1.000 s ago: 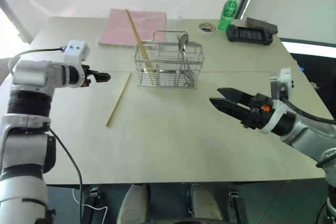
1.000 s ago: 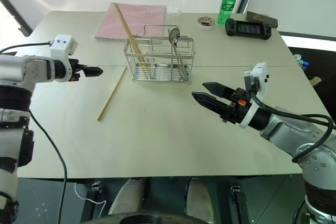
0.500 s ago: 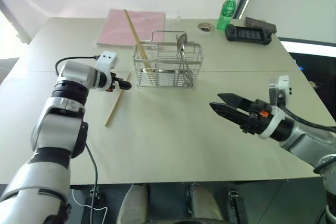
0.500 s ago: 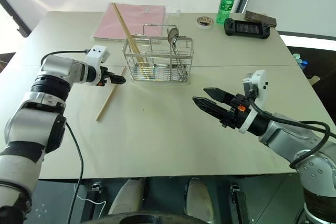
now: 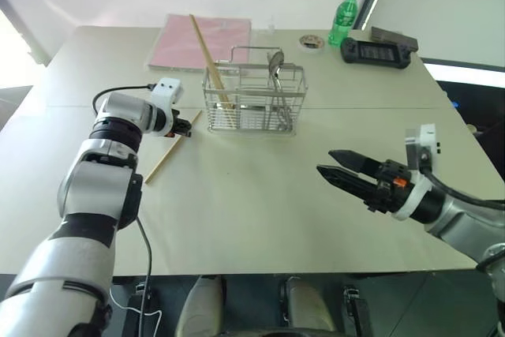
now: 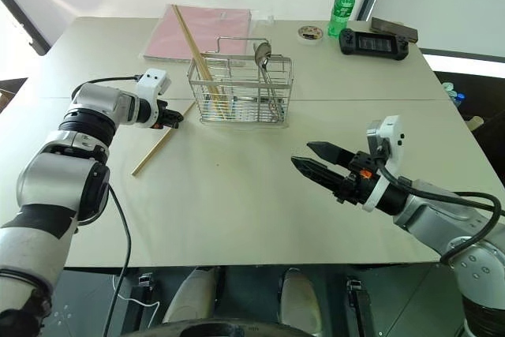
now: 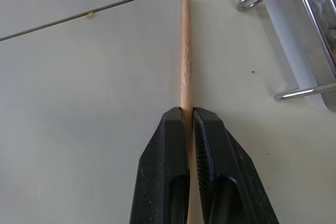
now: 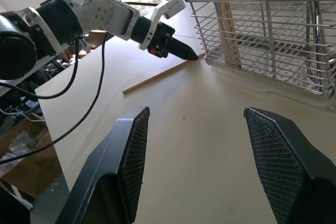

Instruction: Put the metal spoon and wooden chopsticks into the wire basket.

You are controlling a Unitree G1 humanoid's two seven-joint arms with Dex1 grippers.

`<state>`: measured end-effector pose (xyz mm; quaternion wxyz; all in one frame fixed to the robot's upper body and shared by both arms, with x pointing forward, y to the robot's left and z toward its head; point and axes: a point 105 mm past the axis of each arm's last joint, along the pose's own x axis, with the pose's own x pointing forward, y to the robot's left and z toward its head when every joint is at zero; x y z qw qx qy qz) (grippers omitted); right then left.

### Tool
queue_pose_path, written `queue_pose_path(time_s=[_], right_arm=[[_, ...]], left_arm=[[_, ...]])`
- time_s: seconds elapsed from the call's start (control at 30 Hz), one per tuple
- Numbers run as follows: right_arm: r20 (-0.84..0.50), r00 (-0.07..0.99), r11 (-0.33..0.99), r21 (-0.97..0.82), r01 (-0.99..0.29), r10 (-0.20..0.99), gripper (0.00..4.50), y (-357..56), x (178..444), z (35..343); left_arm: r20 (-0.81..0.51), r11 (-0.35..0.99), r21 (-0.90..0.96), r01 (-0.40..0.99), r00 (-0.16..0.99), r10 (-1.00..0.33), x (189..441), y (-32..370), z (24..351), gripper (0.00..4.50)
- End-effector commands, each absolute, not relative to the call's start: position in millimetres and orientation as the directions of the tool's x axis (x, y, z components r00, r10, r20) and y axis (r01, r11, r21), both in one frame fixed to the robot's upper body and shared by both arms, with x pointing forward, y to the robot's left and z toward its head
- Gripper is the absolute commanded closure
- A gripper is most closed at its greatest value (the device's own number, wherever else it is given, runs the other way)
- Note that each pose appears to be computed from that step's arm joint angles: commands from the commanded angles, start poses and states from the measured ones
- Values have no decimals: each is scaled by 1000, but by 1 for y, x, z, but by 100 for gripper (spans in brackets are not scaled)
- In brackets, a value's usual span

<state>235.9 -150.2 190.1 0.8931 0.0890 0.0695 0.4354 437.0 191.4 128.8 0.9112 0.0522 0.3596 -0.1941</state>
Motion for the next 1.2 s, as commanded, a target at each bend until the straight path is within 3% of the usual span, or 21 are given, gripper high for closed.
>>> queue_pose_path(time_s=[0.03,0.17,0.3,0.37,0.43,0.53,0.63,0.77,0.9,1.03,1.2], right_arm=[[-29,591,586,170,-792,806,154,-148,230,201],[-64,581,583,155,-797,811,154,-149,228,198],[-79,574,579,148,-802,815,154,-150,226,196],[-79,577,582,143,-801,813,154,-151,228,197],[-80,577,583,141,-800,813,154,-151,228,197],[-84,576,582,139,-801,813,154,-153,228,197],[-86,571,578,136,-805,816,154,-153,230,198],[-82,565,571,130,-811,821,154,-153,232,198],[-73,569,574,117,-811,819,154,-153,233,199],[-22,630,629,92,-772,777,154,-163,240,208],[-27,640,640,91,-763,768,154,-164,237,204]], left_arm=[[-652,928,-53,368,692,-312,440,195,141,444],[-505,960,-79,268,820,-270,453,214,180,444],[-246,976,-134,173,948,-202,461,241,241,444],[-16,971,-167,172,984,-177,454,261,292,444],[106,965,-188,183,981,-165,444,271,319,444],[399,928,-244,282,901,-169,415,278,388,444],[562,915,-207,348,808,-180,397,263,429,444],[600,904,-140,403,761,-246,402,221,438,444],[596,900,-68,431,741,-309,411,190,426,444],[549,881,-41,471,747,-374,423,153,395,444],[538,874,-49,484,750,-385,426,141,382,444]])
